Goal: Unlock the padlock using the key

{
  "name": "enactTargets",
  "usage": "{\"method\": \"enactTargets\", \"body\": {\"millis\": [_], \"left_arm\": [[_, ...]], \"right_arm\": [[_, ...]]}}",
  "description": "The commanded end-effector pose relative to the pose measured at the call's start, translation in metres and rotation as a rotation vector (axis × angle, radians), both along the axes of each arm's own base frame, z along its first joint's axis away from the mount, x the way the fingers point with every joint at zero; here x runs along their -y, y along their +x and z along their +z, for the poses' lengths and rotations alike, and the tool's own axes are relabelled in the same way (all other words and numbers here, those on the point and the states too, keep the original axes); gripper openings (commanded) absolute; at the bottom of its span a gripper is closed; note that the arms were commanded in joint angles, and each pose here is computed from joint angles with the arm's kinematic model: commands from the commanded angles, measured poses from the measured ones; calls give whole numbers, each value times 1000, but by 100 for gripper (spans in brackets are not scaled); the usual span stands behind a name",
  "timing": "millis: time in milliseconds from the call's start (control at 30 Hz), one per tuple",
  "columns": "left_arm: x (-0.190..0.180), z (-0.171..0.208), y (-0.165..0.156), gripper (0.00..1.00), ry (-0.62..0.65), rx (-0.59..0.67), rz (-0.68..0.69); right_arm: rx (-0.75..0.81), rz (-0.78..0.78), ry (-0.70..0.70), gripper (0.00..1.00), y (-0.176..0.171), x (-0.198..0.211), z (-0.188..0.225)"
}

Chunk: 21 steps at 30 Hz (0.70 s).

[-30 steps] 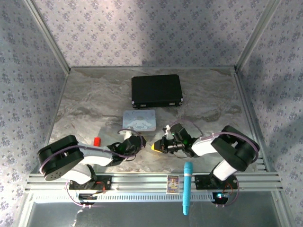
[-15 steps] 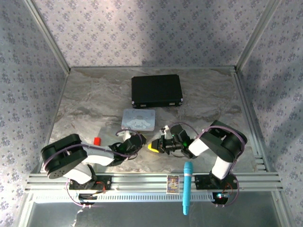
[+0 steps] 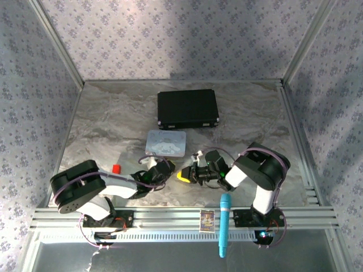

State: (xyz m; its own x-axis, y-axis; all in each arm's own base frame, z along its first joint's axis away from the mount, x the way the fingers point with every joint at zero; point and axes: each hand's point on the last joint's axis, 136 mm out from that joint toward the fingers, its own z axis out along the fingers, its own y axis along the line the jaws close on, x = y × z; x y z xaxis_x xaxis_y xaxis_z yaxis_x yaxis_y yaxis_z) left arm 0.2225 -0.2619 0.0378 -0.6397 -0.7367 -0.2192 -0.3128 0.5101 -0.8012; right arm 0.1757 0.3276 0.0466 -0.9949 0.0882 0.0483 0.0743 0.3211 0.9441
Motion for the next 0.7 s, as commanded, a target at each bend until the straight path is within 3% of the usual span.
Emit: {"method": "enactTargets", "body": {"millis": [0,667], "left_arm": [[5,8,6,0,-61,13,40],[16,1,3,0,-92,-8,6]], "right_arm": [[-35,4,-4,0,-7,4,-6],[-45,-32,13,0,-3,5,-10]]}}
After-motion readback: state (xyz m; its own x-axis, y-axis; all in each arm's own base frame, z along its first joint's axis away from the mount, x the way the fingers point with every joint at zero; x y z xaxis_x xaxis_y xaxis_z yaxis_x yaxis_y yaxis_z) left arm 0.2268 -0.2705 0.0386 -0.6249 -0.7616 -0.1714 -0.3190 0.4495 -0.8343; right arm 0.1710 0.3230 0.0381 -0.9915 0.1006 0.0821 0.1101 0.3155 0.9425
